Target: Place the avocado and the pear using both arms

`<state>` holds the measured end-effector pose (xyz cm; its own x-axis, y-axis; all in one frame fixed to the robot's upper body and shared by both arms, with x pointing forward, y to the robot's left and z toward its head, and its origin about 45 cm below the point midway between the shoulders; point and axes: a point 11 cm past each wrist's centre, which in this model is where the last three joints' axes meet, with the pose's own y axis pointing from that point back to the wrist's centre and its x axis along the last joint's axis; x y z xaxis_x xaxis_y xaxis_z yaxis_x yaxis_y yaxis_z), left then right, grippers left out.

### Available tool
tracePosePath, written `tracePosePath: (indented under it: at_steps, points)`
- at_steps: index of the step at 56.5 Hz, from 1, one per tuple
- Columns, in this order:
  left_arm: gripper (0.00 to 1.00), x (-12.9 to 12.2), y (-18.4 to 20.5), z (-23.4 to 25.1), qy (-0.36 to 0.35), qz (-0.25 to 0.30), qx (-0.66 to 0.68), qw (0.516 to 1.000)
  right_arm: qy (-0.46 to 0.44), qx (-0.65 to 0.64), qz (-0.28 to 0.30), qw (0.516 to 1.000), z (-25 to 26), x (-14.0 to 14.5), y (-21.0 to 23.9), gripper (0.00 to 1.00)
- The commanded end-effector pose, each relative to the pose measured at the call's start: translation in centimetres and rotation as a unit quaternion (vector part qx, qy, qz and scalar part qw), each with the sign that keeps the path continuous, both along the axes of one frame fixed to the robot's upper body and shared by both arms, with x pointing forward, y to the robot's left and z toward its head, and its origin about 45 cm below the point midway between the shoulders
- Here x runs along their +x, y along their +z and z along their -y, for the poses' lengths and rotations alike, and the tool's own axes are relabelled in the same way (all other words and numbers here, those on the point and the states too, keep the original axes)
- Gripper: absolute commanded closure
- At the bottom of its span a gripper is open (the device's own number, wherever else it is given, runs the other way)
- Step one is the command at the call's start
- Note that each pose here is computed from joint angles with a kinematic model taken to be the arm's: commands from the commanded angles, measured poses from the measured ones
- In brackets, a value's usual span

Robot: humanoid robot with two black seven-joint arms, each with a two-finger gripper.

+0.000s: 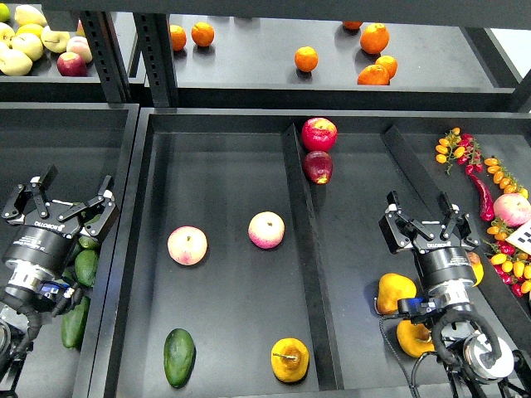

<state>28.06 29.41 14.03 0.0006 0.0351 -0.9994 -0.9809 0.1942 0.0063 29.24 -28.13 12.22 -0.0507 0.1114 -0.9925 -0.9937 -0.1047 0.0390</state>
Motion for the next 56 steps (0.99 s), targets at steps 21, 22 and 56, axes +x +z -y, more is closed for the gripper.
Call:
tracePosePath:
  at_steps: [21,22,56]
  points:
    - [0.00,0.35,0.42,0.31,-0.013,0.008,0.002,1.000,0.004,-0.003,-0.008,1.000,-0.12,-0.06,-0.26,0.00]
    - [0.00,0.40,0.46,0.32,-0.014,0.008,0.002,1.000,0.004,-0.003,-0.008,1.000,-0.12,-0.06,-0.26,0.00]
    - [0.00,0.93,0.85,0.49,-0.018,0.019,0.002,1.000,0.011,-0.003,-0.024,1.000,-0.60,-0.09,-0.66,0.00]
